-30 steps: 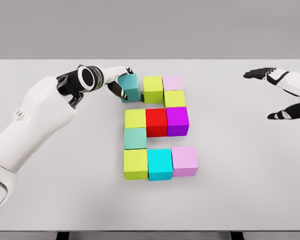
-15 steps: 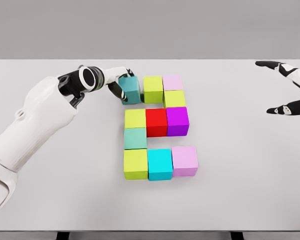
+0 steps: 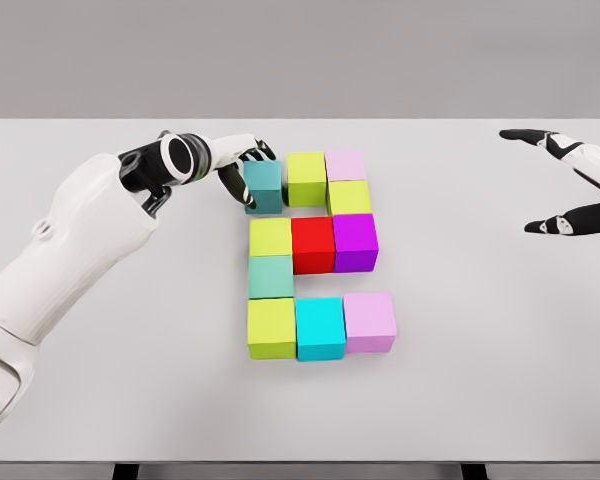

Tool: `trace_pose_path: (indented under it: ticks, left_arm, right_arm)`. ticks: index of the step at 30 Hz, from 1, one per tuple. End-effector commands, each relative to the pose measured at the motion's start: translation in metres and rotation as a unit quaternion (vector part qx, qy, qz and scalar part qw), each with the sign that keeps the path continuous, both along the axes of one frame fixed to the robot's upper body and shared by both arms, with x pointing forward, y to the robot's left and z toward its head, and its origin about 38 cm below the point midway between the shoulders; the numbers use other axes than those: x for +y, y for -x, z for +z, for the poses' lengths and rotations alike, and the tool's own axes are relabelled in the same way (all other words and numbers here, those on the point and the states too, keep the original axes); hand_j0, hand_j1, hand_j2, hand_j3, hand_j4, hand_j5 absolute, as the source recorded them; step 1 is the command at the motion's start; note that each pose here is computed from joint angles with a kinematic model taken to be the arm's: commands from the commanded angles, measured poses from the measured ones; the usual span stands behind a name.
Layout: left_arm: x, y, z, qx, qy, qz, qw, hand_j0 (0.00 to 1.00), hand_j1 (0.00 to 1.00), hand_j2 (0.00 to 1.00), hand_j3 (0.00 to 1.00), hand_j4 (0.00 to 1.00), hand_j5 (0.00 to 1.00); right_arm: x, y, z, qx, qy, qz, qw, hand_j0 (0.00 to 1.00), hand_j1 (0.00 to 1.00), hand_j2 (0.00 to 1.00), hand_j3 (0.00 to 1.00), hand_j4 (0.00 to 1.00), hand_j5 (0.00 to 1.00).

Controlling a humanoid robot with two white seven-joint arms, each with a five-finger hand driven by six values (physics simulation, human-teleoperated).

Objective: Assemble the squares on the desktop into the number 2

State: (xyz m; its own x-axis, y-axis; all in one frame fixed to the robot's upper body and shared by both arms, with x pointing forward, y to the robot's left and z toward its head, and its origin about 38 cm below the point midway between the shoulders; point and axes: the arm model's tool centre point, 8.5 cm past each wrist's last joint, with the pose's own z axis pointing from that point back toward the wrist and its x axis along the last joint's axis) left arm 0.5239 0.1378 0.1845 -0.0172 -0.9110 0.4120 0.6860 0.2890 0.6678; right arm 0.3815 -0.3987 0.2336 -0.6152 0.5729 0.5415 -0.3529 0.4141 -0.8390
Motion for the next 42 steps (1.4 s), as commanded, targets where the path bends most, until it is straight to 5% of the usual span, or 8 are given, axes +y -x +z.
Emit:
trace_pose_path:
  ticks: [1,12,42]
  left_arm:
    - [0.000,0.000,0.000,-0.002,-0.001,-0.001,1.0000,0.88,0.88,0.88,0.88,0.88,0.88]
    - [-0.004,-0.002,0.001,-0.008,-0.008,0.001,0.9999,0.99,0.99,0.99,0.99,0.99,0.99]
    - [-0.019,-0.008,-0.003,-0.024,-0.031,0.011,0.9992,0.99,0.99,0.99,0.99,0.99,0.99]
  right_arm:
    - [0.000,0.000,0.000,0.001,-0.004,0.000,1.0000,1.00,1.00,1.00,1.00,1.00,1.00]
    - [-0.001,0.000,0.001,0.000,-0.002,-0.001,1.0000,1.00,1.00,1.00,1.00,1.00,1.00]
    - [0.001,0.002,0.005,-0.005,0.003,0.005,1.0000,1.00,1.00,1.00,1.00,1.00,1.00]
